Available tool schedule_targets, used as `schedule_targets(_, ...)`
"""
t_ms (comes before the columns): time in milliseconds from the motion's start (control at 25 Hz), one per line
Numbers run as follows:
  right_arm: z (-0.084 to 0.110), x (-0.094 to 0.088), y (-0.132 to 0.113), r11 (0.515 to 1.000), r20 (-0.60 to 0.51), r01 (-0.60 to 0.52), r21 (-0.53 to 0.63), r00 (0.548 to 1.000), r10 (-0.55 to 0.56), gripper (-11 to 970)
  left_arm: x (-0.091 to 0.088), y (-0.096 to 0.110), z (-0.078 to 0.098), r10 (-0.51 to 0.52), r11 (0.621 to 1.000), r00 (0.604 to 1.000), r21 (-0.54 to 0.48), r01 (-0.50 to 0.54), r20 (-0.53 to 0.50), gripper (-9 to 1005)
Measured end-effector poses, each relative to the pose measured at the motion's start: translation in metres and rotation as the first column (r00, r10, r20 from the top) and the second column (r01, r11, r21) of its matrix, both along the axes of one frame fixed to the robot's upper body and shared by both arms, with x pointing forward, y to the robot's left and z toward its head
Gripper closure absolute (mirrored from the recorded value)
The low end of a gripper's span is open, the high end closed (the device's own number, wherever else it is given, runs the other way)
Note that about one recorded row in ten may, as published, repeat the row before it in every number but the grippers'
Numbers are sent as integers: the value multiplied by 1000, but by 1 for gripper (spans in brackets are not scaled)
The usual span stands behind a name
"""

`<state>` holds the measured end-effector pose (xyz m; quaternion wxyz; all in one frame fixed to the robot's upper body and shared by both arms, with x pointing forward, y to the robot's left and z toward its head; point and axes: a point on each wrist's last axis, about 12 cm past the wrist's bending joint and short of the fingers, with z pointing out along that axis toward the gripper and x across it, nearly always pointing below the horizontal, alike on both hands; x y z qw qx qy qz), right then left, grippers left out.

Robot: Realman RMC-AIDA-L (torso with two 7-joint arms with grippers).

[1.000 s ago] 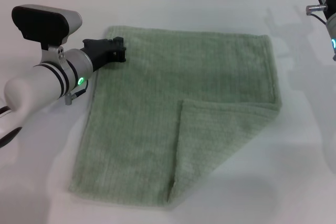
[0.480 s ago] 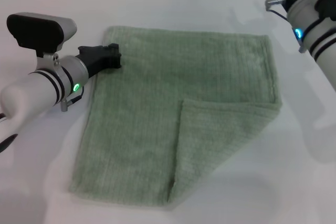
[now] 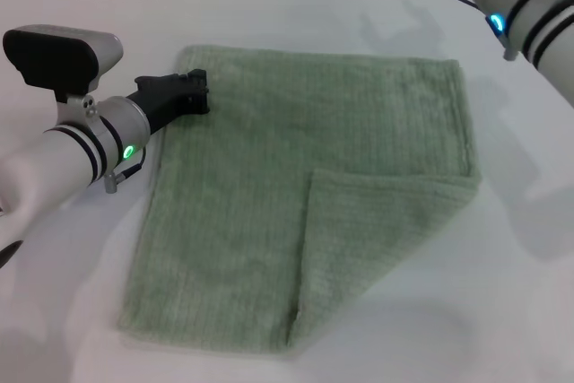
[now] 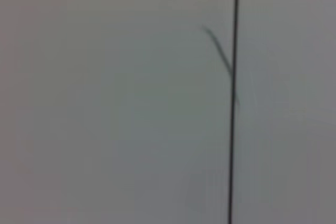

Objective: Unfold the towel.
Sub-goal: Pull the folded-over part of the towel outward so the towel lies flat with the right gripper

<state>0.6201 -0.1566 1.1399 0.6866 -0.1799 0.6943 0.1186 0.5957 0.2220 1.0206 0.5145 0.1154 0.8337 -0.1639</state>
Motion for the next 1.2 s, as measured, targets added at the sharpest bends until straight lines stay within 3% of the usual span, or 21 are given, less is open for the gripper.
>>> schedule_targets(800, 51, -5, 41, 985, -207, -133, -108, 972, 109, 220, 0, -4, 0, -22, 1000, 1000, 8, 22, 5, 998)
schedule_targets(1200, 58, -5, 58, 946, -320, -218, -240, 938, 135, 220, 0, -6, 0, -32, 999, 999, 14, 32, 6, 998)
